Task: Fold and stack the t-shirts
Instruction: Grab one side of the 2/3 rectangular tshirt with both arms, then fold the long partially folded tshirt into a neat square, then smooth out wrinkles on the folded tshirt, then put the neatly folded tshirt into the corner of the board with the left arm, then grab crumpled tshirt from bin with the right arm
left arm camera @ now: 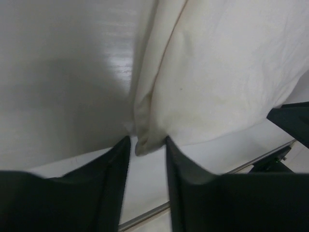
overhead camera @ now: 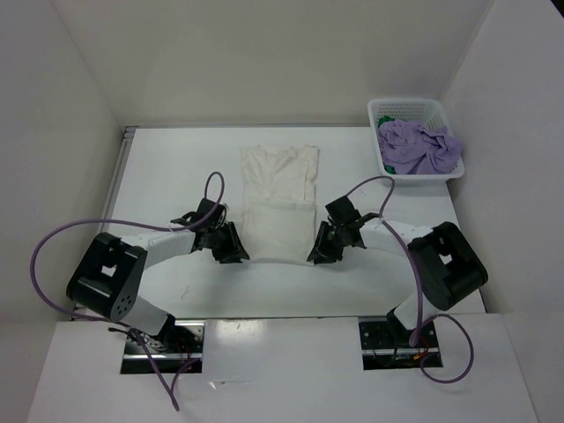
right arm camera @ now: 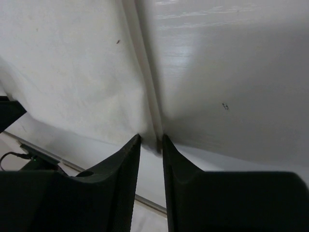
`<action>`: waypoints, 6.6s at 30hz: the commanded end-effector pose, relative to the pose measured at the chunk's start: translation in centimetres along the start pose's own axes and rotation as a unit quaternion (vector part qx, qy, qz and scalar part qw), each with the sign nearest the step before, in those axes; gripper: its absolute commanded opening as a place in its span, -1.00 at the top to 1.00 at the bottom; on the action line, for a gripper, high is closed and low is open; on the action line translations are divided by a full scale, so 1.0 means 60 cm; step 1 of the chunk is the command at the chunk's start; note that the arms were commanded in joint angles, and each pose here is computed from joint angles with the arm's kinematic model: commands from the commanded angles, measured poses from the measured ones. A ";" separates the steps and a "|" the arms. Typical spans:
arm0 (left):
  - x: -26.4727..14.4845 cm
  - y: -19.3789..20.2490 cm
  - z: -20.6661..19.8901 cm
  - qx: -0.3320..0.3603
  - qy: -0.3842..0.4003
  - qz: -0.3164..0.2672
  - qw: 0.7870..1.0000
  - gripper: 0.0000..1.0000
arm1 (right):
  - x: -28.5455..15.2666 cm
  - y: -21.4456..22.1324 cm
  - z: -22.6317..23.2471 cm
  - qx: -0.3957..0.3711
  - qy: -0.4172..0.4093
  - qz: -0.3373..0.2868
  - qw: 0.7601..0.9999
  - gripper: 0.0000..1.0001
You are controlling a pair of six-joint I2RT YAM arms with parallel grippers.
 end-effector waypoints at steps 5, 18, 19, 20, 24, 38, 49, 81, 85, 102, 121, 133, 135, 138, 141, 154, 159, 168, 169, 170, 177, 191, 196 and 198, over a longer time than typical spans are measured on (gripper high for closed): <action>0.012 -0.002 0.003 0.009 -0.001 0.007 1.000 0.74 | 0.006 -0.003 0.009 -0.016 -0.008 -0.017 1.000 0.86; -0.131 0.071 -0.016 0.018 -0.009 0.022 1.000 0.99 | -0.120 0.118 0.042 -0.024 -0.064 0.002 0.998 1.00; -0.156 0.048 -0.045 0.034 0.002 -0.005 0.999 0.99 | -0.132 0.100 0.041 -0.012 -0.055 -0.008 0.998 1.00; -0.170 0.034 -0.052 0.046 -0.011 -0.027 0.998 0.99 | -0.141 0.083 0.046 -0.030 -0.058 -0.021 0.998 1.00; -0.173 -0.071 -0.115 0.080 -0.007 -0.083 0.993 0.99 | -0.160 -0.030 0.088 -0.047 -0.061 -0.081 0.994 1.00; -0.007 -0.425 -0.203 0.095 -0.036 -0.203 0.974 0.99 | -0.079 -0.376 0.080 0.000 -0.018 -0.168 0.986 1.00; 0.052 -0.531 -0.197 0.036 -0.017 -0.266 0.963 0.73 | 0.002 -0.503 0.086 0.019 -0.013 -0.189 0.982 0.95; 0.124 -0.190 -0.123 0.028 0.119 -0.051 0.991 0.16 | 0.096 -0.328 0.081 -0.034 -0.017 -0.075 0.996 1.00; 0.060 -0.179 -0.128 0.034 0.129 -0.083 0.988 -0.12 | 0.088 -0.339 0.092 -0.046 -0.015 -0.080 0.996 1.00; 0.077 -0.271 -0.052 0.020 0.048 -0.126 0.991 -0.28 | -0.064 -0.322 0.183 -0.110 -0.093 -0.131 0.981 0.02; 0.000 -0.556 0.063 -0.077 -0.006 -0.277 0.958 0.73 | -0.128 -0.218 0.125 -0.109 -0.093 -0.131 0.981 -0.03; -0.141 -0.535 0.279 -0.261 -0.055 -0.388 0.882 -0.23 | -0.119 -0.185 0.112 -0.109 -0.112 -0.095 0.983 -0.03; -0.167 -0.522 0.273 -0.272 -0.053 -0.410 0.869 -0.60 | -0.111 -0.180 0.104 -0.106 -0.108 -0.090 0.984 -0.03; -0.180 -0.490 0.259 -0.272 -0.040 -0.407 0.871 -0.84 | -0.113 -0.176 0.102 -0.106 -0.108 -0.090 0.984 -0.08; -0.230 -0.445 0.230 -0.262 -0.040 -0.436 0.860 -0.78 | -0.116 -0.180 0.098 -0.103 -0.091 -0.107 0.985 -0.08; -0.142 -0.215 -0.078 -0.007 0.069 -0.270 0.960 -0.34 | -0.210 -0.367 0.136 -0.054 0.020 -0.294 0.954 0.26; -0.099 -0.119 -0.127 0.058 0.120 -0.169 0.977 -0.34 | -0.295 -0.490 0.050 0.039 0.122 -0.426 0.896 0.31; -0.119 -0.086 -0.127 0.123 0.148 -0.154 0.969 -0.34 | -0.307 -0.621 -0.115 0.127 0.314 -0.454 0.824 -0.32; -0.121 -0.087 -0.129 0.124 0.148 -0.155 0.969 -0.34 | -0.308 -0.628 -0.112 0.127 0.314 -0.454 0.824 -0.36; -0.120 -0.083 -0.131 0.134 0.149 -0.153 0.968 -0.34 | -0.306 -0.636 -0.120 0.131 0.316 -0.454 0.823 -0.39; -0.103 -0.081 -0.126 0.142 0.131 -0.137 0.972 -0.34 | -0.253 -0.661 -0.137 0.123 0.322 -0.416 0.841 -0.21; -0.103 -0.101 -0.146 0.145 0.138 -0.139 0.970 -0.34 | -0.395 -0.610 -0.034 0.099 0.207 -0.516 0.825 1.00; -0.126 -0.137 -0.176 0.136 0.168 -0.147 0.965 -0.34 | -0.547 -0.498 0.140 0.006 0.045 -0.580 0.813 1.00; -0.122 -0.150 -0.169 0.114 0.165 -0.144 0.969 -0.34 | -0.612 -0.414 0.239 -0.058 -0.030 -0.606 0.793 1.00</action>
Point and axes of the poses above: each gripper's point midway between its finger pads, its own x axis out along the fingers, its own z axis along the line the jaws close on, y = z × x, the point moved 8 cm from there along -x, back along the fingers, and after that the axes turned 3 degrees about x, right-handed, at the moved point
